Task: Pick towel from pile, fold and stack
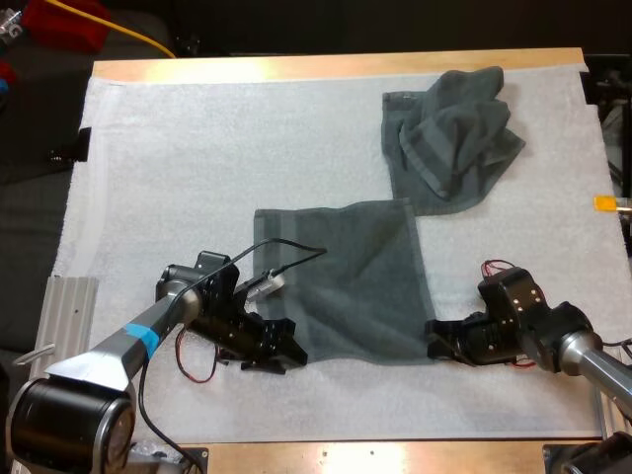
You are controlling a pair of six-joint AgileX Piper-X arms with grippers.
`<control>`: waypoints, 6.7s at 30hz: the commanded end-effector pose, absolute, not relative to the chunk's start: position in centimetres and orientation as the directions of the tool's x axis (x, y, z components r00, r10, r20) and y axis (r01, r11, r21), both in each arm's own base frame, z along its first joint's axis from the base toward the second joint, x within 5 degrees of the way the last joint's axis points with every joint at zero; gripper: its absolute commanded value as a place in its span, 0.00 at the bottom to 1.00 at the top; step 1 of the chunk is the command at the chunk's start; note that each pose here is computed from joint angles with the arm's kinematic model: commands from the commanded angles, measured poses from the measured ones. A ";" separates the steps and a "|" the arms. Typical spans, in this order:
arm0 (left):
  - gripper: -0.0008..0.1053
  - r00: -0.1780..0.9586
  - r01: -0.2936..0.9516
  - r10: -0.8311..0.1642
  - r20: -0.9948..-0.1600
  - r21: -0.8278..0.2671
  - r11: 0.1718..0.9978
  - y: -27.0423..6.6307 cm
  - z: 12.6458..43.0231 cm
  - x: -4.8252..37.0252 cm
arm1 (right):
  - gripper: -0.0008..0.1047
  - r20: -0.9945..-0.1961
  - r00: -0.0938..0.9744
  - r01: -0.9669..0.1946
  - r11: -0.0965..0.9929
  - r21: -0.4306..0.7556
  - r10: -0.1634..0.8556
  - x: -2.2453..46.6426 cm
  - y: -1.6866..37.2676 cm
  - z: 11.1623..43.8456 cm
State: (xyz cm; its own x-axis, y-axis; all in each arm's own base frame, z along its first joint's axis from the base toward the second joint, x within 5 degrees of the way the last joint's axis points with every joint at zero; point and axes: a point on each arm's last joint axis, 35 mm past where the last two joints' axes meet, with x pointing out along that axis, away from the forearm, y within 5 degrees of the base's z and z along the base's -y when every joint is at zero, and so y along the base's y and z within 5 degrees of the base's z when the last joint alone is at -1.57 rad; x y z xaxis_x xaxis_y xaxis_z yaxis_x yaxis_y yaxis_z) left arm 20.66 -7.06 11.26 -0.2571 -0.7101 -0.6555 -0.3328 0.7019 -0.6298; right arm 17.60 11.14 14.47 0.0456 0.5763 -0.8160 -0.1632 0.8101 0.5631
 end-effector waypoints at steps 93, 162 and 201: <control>0.01 0.192 -0.197 -0.634 -0.749 -0.662 0.723 -5.7 18.2 25.6 | 0.09 -0.555 0.448 0.065 0.594 0.802 0.701 22.8 11.3 17.7; 0.65 0.530 0.113 -0.528 -0.664 -0.562 0.820 -3.0 31.6 10.0 | 0.59 -0.721 0.483 -0.292 0.868 0.402 0.497 18.2 8.6 23.1; 0.65 0.348 0.080 -0.646 -0.680 -0.665 0.743 -3.6 30.4 11.0 | 0.59 -0.728 -0.057 -0.192 0.708 0.680 0.684 23.9 12.2 10.0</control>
